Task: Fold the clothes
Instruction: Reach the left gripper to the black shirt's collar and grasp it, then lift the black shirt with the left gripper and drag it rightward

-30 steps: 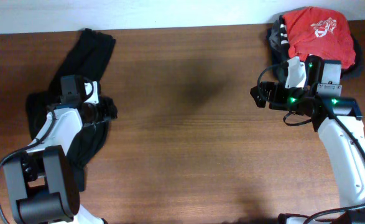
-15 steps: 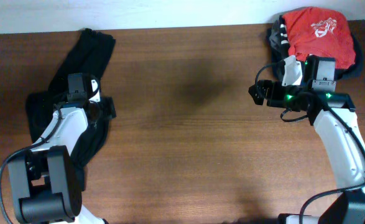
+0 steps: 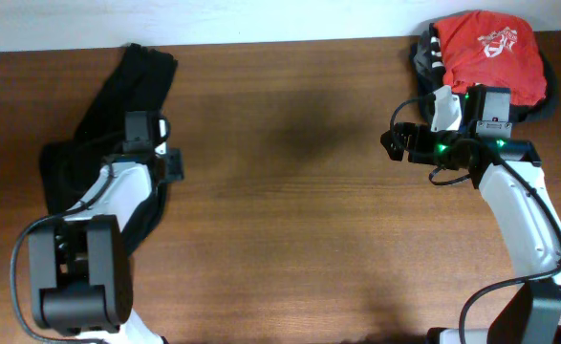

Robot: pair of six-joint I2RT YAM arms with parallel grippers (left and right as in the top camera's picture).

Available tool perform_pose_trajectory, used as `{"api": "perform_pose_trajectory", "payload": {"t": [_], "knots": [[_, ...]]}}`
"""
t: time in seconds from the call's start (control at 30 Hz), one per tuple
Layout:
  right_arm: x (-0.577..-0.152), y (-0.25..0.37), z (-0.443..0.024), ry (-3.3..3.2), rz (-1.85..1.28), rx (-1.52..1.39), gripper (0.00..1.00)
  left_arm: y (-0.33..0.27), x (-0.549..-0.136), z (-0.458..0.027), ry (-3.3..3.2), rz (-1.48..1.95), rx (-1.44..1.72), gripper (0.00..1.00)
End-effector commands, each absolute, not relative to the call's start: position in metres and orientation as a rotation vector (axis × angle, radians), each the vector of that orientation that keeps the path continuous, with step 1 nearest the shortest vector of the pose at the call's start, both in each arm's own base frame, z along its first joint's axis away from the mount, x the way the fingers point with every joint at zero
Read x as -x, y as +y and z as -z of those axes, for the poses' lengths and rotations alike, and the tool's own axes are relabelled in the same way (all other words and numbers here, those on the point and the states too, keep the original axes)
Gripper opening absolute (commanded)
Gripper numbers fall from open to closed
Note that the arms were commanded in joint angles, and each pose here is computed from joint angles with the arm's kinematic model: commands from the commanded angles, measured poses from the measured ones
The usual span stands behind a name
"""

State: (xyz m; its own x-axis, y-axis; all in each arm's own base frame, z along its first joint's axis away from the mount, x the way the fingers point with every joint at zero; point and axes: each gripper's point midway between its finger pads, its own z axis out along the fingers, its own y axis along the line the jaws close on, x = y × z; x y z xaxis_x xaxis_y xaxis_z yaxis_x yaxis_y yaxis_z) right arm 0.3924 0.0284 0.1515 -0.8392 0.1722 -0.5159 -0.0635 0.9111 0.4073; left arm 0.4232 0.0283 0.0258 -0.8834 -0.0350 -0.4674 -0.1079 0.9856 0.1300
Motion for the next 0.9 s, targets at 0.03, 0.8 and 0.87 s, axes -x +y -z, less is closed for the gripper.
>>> {"api": "perform_pose_trajectory", "payload": {"t": [0.03,0.8,0.87], "knots": [[-0.397,0.033,-0.157,2.493,-0.573,-0.066,0.96,0.026,-0.425,-0.009,2.679,-0.328,0.002,0.66],[-0.397,0.032,-0.157,2.491,-0.572,-0.065,0.96,0.043,-0.427,-0.025,2.683,-0.534,0.056,0.01],[-0.399,0.032,-0.159,2.482,-0.572,-0.065,0.96,0.034,-0.435,-0.059,2.651,-0.515,0.056,0.01]]}}
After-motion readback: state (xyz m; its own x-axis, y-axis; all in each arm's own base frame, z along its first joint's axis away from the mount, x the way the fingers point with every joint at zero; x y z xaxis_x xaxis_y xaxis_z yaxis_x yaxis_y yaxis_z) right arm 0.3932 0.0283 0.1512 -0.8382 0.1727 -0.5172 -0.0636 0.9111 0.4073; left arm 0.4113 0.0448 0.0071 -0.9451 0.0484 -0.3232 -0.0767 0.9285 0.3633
